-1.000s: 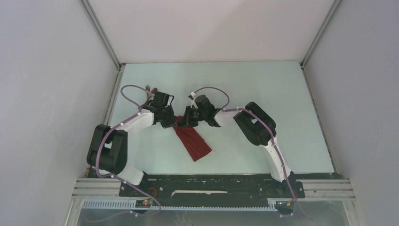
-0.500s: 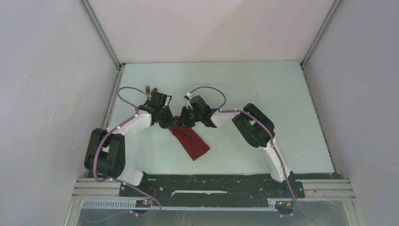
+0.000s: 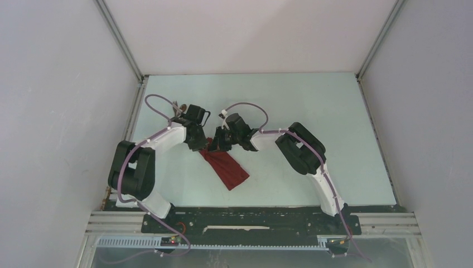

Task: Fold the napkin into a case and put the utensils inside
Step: Grasp the top corner of the smaller rectangle folded napkin from the folded napkin.

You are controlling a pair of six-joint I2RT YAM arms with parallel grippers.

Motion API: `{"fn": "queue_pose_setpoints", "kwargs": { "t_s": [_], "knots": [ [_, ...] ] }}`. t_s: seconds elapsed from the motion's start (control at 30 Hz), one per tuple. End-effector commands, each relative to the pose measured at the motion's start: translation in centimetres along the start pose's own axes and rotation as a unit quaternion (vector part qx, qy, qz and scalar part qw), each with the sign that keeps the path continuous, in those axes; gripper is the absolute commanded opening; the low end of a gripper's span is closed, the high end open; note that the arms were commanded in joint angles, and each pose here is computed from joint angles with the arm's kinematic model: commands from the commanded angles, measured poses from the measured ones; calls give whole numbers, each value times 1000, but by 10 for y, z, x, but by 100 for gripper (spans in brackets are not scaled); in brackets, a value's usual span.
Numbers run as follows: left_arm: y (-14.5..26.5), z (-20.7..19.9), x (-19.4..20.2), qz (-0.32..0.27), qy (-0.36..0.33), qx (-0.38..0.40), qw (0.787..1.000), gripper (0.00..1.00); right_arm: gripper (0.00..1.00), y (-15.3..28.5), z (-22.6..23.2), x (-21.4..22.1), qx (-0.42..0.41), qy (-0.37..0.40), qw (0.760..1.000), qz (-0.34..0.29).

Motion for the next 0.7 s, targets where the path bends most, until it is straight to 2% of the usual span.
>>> {"fn": "queue_pose_setpoints", "kwargs": {
  "t_s": [0.0,0.23,0.27,0.4,0.57,0.67],
  "knots": [
    [0,0,-13,-13,-24,-23,999,26,9,1,-13,8,13,-2,1000,14],
    [-3,0,-14,-10,-30,-32,999,27,9,1,-8,6,8,7,1000,13],
    [-3,-1,-14,-9,-31,-31,999,25,9,1,-6,6,7,11,1000,13],
    [0,-6,-18,-11,-32,-21,999,1,9,3,8,8,-8,47,999,15],
    [10,-14,-18,-33,-25,31,999,0,10,15,41,9,-51,128,991,-2],
    [11,-16,-13,-36,-15,62,997,0,11,25,54,5,-74,143,987,-11]
  ]
}}
Point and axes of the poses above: each gripper's point midway between its finger pads, its own y axis back along the fingers, its own z axis along the line the jaws close on, x = y × z, the point moved 1 cm from there along y, back along the fingers, and after that the axes turned 4 degrees about -y, right-handed, at the moved point
